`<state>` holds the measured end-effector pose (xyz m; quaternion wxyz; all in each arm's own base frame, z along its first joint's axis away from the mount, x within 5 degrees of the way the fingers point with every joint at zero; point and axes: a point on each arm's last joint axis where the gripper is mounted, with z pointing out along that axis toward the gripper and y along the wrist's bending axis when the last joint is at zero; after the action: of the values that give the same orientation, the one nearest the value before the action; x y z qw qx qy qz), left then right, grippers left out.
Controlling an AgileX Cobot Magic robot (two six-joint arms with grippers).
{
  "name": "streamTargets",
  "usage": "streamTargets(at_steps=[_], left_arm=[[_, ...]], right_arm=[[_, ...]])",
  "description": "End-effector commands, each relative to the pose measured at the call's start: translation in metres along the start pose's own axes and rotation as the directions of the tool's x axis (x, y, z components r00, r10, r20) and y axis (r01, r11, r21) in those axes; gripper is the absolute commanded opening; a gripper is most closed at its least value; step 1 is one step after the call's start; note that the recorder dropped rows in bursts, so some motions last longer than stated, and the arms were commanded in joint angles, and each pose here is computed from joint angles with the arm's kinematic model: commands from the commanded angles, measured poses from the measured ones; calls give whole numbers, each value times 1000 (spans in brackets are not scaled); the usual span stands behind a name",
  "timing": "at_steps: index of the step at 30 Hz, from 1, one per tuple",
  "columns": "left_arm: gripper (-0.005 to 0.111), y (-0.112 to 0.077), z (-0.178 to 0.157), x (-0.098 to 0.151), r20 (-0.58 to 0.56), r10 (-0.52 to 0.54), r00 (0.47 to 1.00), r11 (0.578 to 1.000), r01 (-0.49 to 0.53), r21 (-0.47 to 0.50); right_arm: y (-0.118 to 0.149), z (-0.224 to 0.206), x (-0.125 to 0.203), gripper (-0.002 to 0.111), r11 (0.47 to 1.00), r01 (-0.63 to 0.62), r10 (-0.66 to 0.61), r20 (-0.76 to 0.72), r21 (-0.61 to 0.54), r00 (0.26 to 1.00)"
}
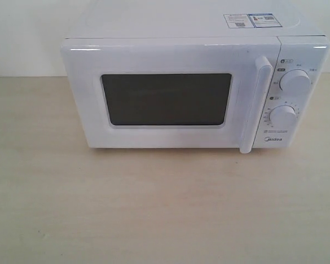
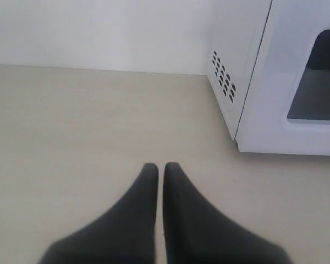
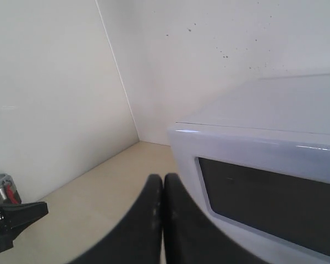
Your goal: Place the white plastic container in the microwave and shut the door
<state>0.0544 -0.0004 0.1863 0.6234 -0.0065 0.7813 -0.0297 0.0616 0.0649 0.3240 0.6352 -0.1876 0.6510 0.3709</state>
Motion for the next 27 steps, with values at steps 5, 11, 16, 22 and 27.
streamTargets(at_steps=[5, 11, 16, 22, 27], left_arm=[[4, 0, 0, 2, -8, -8, 1000, 1000, 8, 4], [4, 0, 0, 2, -8, -8, 1000, 1000, 8, 4], [4, 0, 0, 2, -8, -8, 1000, 1000, 8, 4], [4, 0, 0, 2, -8, -8, 1000, 1000, 8, 4], [4, 0, 0, 2, -8, -8, 1000, 1000, 8, 4]], right_arm=[[0, 0, 0, 0, 1000, 3, -3, 3, 5, 1000], [0, 0, 0, 0, 1000, 3, -3, 3, 5, 1000], [0, 0, 0, 0, 1000, 3, -3, 3, 5, 1000], [0, 0, 0, 0, 1000, 3, -3, 3, 5, 1000], [-1, -5, -3, 0, 1000, 28, -28, 33, 11, 999]])
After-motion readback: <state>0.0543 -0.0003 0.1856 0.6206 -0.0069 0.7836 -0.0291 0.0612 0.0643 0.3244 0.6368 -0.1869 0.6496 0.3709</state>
